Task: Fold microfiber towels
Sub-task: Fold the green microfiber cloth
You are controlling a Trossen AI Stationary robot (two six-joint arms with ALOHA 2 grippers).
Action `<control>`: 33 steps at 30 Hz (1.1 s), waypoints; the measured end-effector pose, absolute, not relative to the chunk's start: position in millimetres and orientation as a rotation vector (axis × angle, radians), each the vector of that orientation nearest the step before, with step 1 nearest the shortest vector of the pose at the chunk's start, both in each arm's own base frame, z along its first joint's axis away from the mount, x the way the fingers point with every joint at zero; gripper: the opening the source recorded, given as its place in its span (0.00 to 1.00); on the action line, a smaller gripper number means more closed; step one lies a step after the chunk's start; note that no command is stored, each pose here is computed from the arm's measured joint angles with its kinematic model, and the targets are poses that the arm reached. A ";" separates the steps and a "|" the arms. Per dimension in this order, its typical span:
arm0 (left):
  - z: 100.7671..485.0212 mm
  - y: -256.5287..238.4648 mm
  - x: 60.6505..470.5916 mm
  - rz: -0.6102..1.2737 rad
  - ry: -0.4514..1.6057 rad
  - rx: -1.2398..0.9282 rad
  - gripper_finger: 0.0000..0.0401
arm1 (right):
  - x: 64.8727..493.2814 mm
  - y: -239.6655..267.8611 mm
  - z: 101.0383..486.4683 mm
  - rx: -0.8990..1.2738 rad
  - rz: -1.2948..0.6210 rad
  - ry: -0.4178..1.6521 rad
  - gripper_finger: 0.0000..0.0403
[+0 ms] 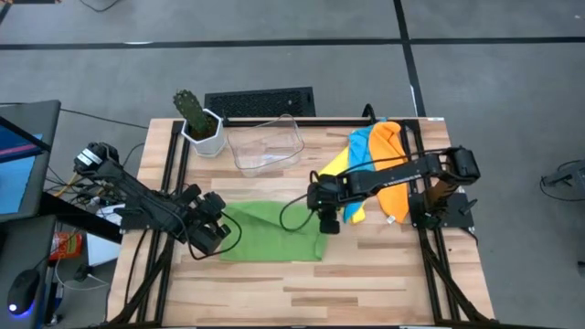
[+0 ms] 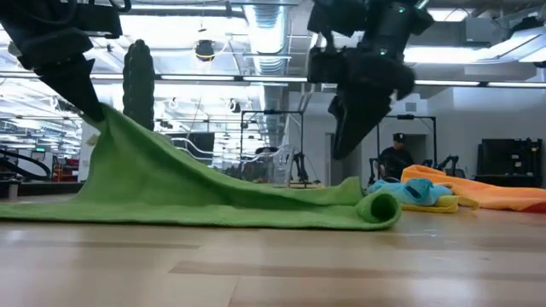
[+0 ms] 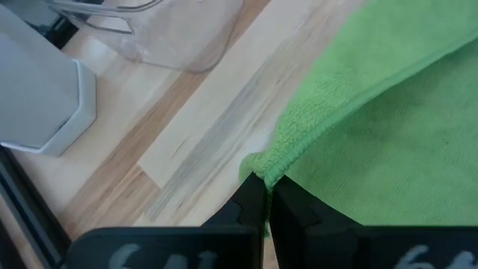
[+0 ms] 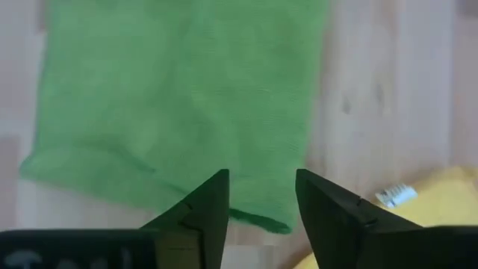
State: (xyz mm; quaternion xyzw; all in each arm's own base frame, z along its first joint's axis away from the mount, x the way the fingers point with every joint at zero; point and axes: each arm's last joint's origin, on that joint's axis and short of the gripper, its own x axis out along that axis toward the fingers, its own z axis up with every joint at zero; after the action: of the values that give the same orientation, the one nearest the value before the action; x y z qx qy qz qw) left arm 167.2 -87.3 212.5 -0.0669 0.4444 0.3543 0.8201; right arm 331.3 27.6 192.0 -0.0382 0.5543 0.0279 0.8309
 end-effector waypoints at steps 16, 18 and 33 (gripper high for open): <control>212.8 -87.1 167.5 0.760 0.932 -0.140 0.00 | 323.8 84.8 188.1 -0.681 0.374 1.119 0.46; 212.8 -87.1 167.6 0.760 0.931 -0.140 0.00 | 327.1 87.5 179.9 -0.709 0.397 1.128 0.47; 213.4 -87.4 170.3 0.755 0.918 -0.167 0.00 | 332.9 88.5 150.4 -0.782 0.368 1.231 0.46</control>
State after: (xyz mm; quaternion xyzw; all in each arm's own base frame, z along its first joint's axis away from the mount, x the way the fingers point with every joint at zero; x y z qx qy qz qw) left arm 170.3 -87.4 213.4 -0.0786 0.4318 0.3553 0.8253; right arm 332.9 88.5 150.4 -0.3550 0.5593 0.1669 0.7303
